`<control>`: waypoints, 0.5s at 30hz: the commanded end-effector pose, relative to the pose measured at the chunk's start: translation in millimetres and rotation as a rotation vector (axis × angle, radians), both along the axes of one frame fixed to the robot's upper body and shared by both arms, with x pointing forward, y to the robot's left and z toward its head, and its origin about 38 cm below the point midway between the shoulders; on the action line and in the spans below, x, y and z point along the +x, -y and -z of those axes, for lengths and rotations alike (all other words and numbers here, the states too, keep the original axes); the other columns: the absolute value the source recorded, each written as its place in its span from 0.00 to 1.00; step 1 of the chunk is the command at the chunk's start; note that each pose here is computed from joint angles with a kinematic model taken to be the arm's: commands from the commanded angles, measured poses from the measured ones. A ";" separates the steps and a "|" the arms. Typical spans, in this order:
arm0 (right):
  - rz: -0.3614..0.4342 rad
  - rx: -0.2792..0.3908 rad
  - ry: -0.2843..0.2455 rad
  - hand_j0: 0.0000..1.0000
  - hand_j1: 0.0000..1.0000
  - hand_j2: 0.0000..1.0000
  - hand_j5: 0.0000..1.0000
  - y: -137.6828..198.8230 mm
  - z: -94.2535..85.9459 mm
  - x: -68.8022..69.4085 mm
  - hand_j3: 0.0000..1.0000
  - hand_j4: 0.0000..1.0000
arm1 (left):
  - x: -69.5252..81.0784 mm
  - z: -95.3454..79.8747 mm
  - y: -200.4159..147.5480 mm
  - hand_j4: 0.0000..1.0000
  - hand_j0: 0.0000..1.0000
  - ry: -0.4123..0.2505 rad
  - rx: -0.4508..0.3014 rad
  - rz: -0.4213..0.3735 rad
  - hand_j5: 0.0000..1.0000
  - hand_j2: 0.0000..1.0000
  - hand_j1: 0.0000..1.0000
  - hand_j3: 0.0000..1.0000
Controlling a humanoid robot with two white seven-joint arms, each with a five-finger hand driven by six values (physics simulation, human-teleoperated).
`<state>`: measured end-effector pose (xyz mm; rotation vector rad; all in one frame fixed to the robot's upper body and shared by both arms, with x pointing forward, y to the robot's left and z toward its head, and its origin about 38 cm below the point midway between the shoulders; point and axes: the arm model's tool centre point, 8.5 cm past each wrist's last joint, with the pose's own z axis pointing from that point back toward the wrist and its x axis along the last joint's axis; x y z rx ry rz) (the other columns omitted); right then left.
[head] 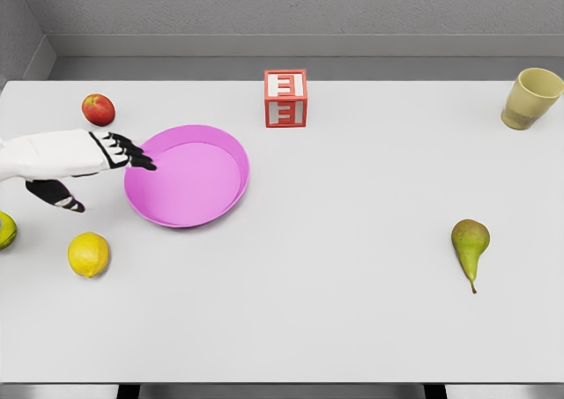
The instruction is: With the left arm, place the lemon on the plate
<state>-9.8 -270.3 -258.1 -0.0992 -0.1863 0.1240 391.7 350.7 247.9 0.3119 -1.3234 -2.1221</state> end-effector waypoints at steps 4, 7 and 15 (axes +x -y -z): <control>0.002 0.002 -0.026 1.00 1.00 1.00 1.00 -0.2 -0.4 -14.5 1.00 1.00 | -11.7 -0.6 4.4 1.00 1.00 -0.008 0.006 0.028 1.00 1.00 1.00 1.00; 0.000 0.002 -0.027 1.00 1.00 1.00 1.00 -0.3 -0.5 -15.0 1.00 1.00 | -28.6 7.5 5.0 1.00 1.00 -0.038 0.026 0.050 1.00 1.00 1.00 1.00; 0.000 0.002 -0.027 1.00 1.00 1.00 1.00 -0.3 -0.5 -15.0 1.00 1.00 | -22.8 0.7 -16.0 1.00 1.00 -0.022 0.045 -0.012 1.00 1.00 1.00 1.00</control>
